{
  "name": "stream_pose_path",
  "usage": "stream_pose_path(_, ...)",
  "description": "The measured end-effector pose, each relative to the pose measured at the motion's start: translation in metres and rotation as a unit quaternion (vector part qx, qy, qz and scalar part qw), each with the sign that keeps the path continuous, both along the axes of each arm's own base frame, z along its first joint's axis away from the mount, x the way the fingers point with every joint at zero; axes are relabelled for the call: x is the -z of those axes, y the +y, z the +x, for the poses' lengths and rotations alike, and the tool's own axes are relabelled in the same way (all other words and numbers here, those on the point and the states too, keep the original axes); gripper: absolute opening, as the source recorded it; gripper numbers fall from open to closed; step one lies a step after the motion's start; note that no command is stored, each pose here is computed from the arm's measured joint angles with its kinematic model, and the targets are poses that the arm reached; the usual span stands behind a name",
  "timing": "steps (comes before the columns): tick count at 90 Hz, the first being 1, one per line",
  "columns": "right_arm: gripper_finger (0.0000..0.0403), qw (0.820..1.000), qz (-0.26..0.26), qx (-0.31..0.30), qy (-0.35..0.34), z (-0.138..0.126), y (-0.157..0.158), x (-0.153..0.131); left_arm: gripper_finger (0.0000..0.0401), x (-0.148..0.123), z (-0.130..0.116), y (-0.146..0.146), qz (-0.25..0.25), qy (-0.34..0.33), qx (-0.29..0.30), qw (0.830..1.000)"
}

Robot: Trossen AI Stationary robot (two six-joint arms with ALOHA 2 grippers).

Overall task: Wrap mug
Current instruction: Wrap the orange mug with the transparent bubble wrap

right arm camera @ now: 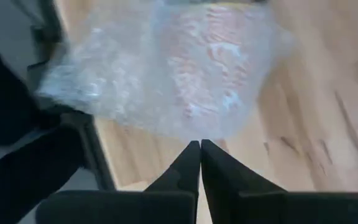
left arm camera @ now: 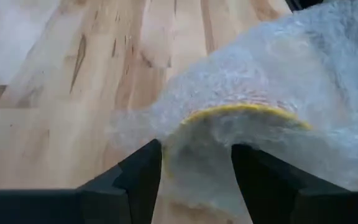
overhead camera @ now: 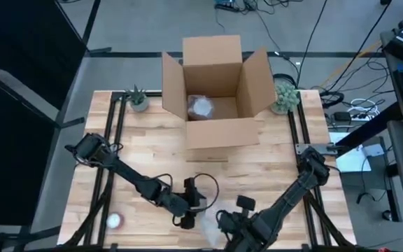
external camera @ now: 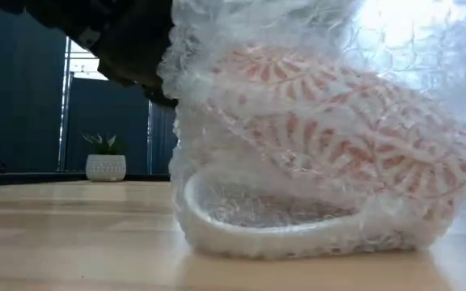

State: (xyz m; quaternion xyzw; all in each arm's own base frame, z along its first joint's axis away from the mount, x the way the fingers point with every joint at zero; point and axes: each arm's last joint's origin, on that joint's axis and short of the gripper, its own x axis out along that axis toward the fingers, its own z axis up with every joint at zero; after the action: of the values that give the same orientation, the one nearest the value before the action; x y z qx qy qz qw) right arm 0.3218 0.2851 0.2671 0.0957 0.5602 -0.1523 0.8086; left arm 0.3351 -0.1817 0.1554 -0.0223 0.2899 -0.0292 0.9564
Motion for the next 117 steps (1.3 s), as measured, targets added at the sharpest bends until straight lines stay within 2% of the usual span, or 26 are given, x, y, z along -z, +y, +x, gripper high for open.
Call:
stream_pose_path(10,0.0,1.0,-0.008,0.009,0.002,-0.005,0.004,0.013,0.0183,0.0,0.0,0.0,-0.002,-0.001,-0.001,1.0)
stream_pose_path(34,0.0,1.0,-0.008,0.025,0.004,-0.004,0.001,0.069,0.0183,-0.003,0.001,-0.001,-0.01,-0.002,0.006,1.0)
stream_pose_path(51,0.0007,0.999,-0.015,0.025,0.03,-0.009,-0.004,0.062,0.0183,-0.003,0.001,-0.001,-0.012,-0.001,0.009,1.0)
stream_pose_path(62,0.0048,0.999,0.006,0.029,0.029,-0.012,-0.012,0.039,0.0183,-0.003,0.001,-0.001,-0.013,-0.002,0.01,1.0)
stream_pose_path(72,0.011,0.999,0.003,0.032,0.009,-0.013,-0.017,0.027,0.0183,-0.003,0.001,-0.002,-0.015,0.0,0.013,1.0)
stream_pose_path(80,0.0164,0.999,0.005,0.04,0.01,-0.012,-0.019,0.029,0.0183,-0.003,0.001,-0.001,-0.016,0.001,0.015,1.0)
stream_pose_path(92,0.0225,0.999,0.016,0.045,0.007,-0.015,-0.016,0.055,0.0183,-0.003,0.001,-0.002,-0.017,0.003,0.018,1.0)
stream_pose_path(104,0.0242,0.998,0.01,0.045,-0.034,-0.011,-0.015,0.065,0.0183,-0.003,0.001,-0.002,-0.017,0.003,0.018,1.0)
stream_pose_path(117,0.0227,1.0,-0.011,0.015,-0.012,-0.011,-0.019,0.062,0.0183,-0.003,0.0,-0.002,-0.016,0.006,0.018,1.0)
